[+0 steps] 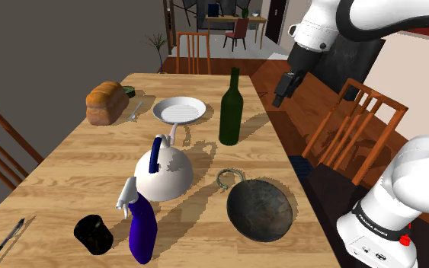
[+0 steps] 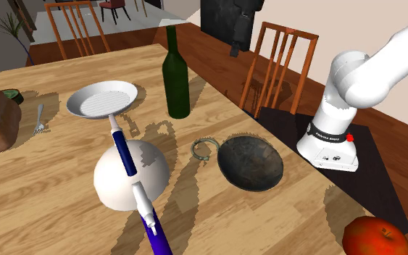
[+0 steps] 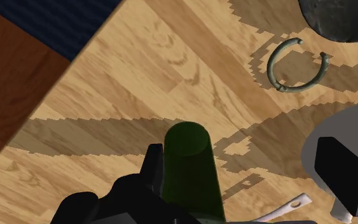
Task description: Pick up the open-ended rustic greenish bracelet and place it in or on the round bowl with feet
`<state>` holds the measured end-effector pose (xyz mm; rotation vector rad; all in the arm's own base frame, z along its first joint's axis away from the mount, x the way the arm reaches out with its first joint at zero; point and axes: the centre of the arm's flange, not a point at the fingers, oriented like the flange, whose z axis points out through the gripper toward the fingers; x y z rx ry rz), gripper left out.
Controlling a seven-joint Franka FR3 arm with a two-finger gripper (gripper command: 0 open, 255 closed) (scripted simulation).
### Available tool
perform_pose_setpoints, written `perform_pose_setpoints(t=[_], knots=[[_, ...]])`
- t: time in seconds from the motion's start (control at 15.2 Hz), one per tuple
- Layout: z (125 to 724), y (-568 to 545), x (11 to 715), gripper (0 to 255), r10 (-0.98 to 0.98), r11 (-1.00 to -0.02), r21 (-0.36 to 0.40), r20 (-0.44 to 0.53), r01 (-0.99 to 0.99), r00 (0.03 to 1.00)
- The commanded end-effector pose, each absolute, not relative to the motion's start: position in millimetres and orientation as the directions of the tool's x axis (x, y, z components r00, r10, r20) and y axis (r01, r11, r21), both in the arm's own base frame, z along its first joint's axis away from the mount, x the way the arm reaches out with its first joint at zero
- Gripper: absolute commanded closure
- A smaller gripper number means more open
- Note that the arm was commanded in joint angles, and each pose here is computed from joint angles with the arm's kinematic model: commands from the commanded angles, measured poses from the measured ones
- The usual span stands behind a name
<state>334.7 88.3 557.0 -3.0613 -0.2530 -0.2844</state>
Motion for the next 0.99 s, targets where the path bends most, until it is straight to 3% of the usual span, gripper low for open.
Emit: perform_pose_setpoints(t=[0.0, 0.92], knots=[[536.6, 99.7, 337.0, 0, 0.161, -0.984, -0.040, 0.184, 0.171, 0.970], [376.0, 187.1, 367.1, 0, 0.192, -0.980, -0.033, 0.148, 0.199, 0.970]])
